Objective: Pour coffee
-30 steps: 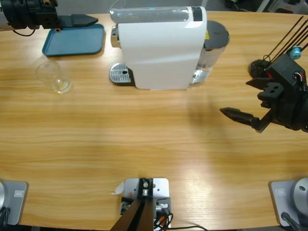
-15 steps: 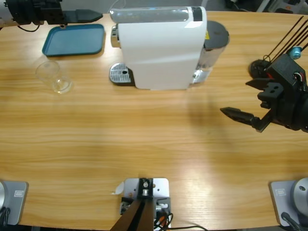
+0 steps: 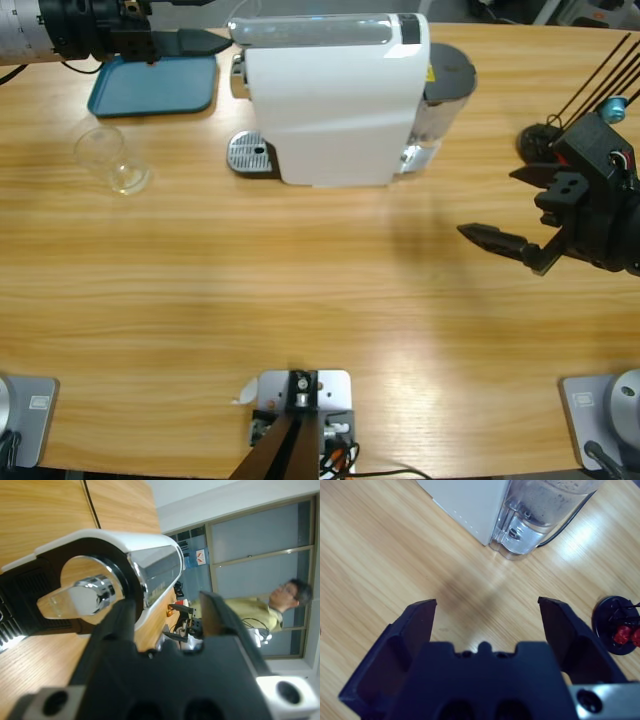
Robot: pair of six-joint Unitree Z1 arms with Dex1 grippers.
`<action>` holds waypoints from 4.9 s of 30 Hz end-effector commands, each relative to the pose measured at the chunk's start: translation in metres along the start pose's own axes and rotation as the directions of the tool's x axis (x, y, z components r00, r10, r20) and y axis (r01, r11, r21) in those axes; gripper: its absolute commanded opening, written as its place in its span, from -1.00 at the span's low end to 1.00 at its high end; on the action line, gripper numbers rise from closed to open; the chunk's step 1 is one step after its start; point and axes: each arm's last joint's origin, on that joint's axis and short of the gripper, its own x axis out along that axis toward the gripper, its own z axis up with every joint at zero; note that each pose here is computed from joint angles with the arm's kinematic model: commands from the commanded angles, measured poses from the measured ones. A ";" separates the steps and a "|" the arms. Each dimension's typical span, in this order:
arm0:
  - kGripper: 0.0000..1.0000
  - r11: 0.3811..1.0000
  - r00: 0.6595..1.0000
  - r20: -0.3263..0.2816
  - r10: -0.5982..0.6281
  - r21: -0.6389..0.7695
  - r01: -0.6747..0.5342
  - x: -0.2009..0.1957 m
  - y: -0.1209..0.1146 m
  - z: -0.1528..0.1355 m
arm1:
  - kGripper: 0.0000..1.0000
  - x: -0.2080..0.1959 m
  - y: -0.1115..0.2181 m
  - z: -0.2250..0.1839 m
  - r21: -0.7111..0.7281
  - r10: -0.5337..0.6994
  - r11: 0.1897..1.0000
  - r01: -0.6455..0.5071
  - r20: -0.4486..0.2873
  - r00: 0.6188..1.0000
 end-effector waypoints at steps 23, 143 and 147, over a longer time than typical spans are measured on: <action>-1.00 1.000 1.000 0.017 -0.025 0.002 0.025 0.008 -0.003 0.008 | 0.69 0.001 0.003 -0.003 -0.019 0.025 1.000 -0.026 -0.020 0.999; 0.94 0.388 0.689 0.338 0.642 0.632 -0.671 -0.114 -0.060 -0.166 | 0.26 0.033 -0.160 -0.011 0.666 -0.415 0.573 0.478 -0.268 0.870; 0.94 0.388 0.689 0.338 0.642 0.632 -0.671 -0.114 -0.060 -0.166 | 0.26 0.034 -0.161 -0.011 0.667 -0.412 0.573 0.477 -0.268 0.871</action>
